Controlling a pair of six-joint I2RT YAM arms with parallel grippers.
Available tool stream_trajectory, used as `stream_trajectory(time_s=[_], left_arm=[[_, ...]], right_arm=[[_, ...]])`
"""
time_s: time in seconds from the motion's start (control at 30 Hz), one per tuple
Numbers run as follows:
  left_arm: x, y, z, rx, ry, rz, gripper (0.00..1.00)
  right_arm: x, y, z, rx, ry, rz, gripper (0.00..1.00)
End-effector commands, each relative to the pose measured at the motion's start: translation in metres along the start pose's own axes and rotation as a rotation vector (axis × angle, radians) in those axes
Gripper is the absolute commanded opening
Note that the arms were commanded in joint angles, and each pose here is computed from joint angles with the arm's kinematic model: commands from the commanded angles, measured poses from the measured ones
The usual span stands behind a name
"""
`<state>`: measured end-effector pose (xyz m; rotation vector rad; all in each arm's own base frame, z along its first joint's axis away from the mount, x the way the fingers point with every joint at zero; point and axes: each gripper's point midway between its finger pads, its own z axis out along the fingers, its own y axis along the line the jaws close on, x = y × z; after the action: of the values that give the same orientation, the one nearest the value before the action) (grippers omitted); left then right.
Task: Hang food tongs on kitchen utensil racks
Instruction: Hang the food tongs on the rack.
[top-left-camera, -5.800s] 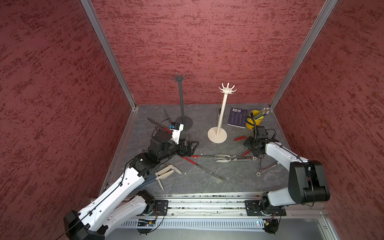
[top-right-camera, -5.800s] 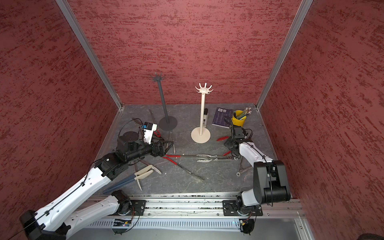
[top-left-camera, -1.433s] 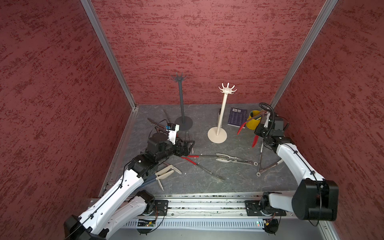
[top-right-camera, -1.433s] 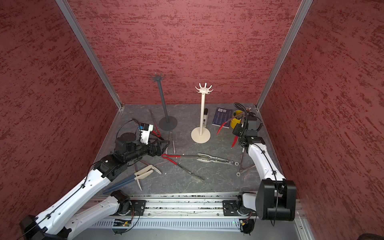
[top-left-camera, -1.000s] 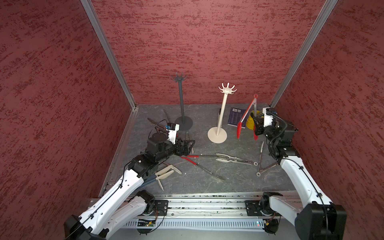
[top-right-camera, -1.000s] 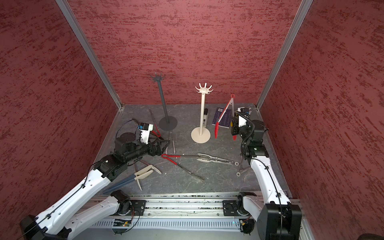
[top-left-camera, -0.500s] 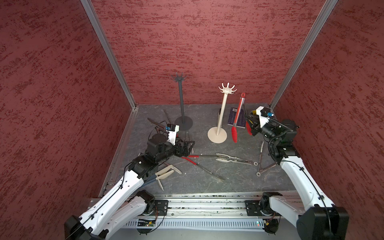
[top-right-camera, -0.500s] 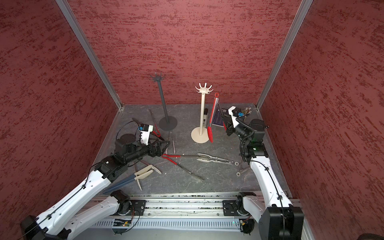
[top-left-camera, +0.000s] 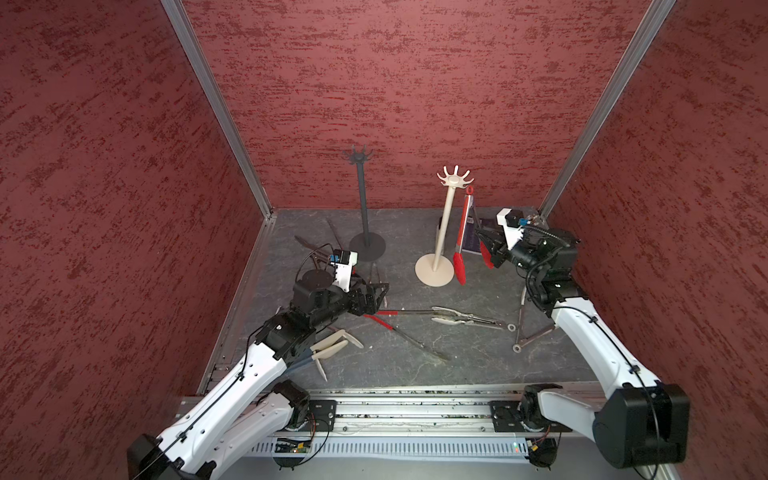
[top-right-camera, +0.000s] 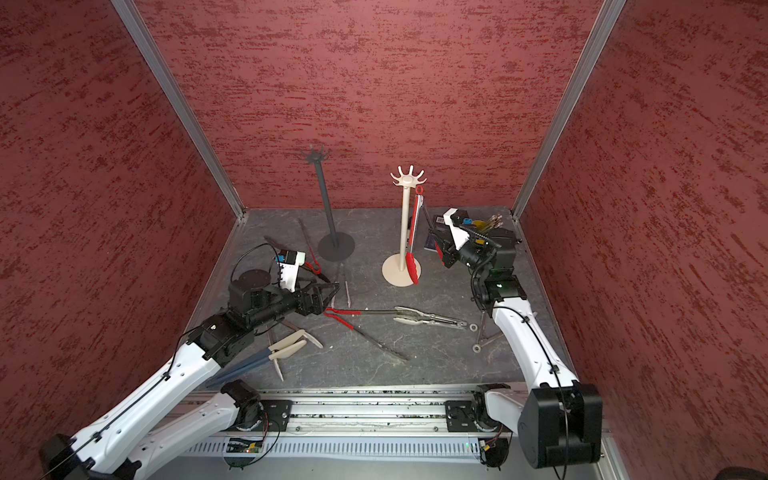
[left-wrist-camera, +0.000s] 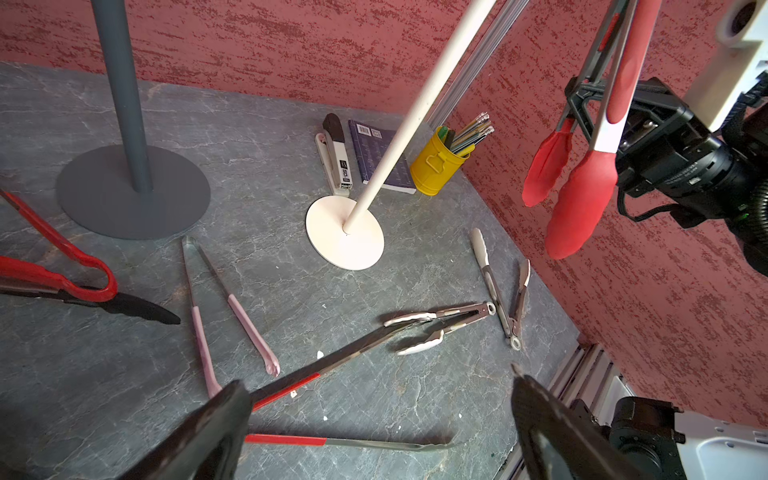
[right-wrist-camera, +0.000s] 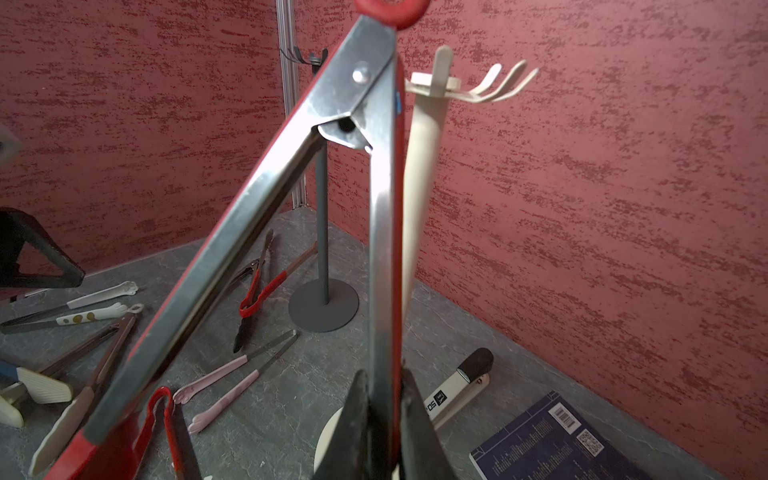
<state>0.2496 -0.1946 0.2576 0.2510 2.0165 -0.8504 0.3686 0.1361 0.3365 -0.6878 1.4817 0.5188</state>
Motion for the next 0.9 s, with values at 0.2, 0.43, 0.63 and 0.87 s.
stream_trajectory(time_s=[0.2,0.43,0.63,0.87], left_arm=[[0.003,0.002,-0.005,-0.002,-0.008,0.003,1.00],[0.003,0.003,-0.005,-0.004,-0.006,0.003,1.00],[0.004,0.003,-0.005,-0.006,-0.004,0.008,1.00],[0.004,0.004,-0.005,-0.007,-0.004,0.008,1.00]], right_arm=[[-0.013,-0.010,0.008,0.021,-0.008,-0.025,0.00],[0.000,-0.010,0.010,0.023,0.014,0.007,0.00],[0.011,-0.011,0.012,0.020,0.029,0.042,0.00],[0.020,-0.011,0.016,0.012,0.062,0.068,0.00]])
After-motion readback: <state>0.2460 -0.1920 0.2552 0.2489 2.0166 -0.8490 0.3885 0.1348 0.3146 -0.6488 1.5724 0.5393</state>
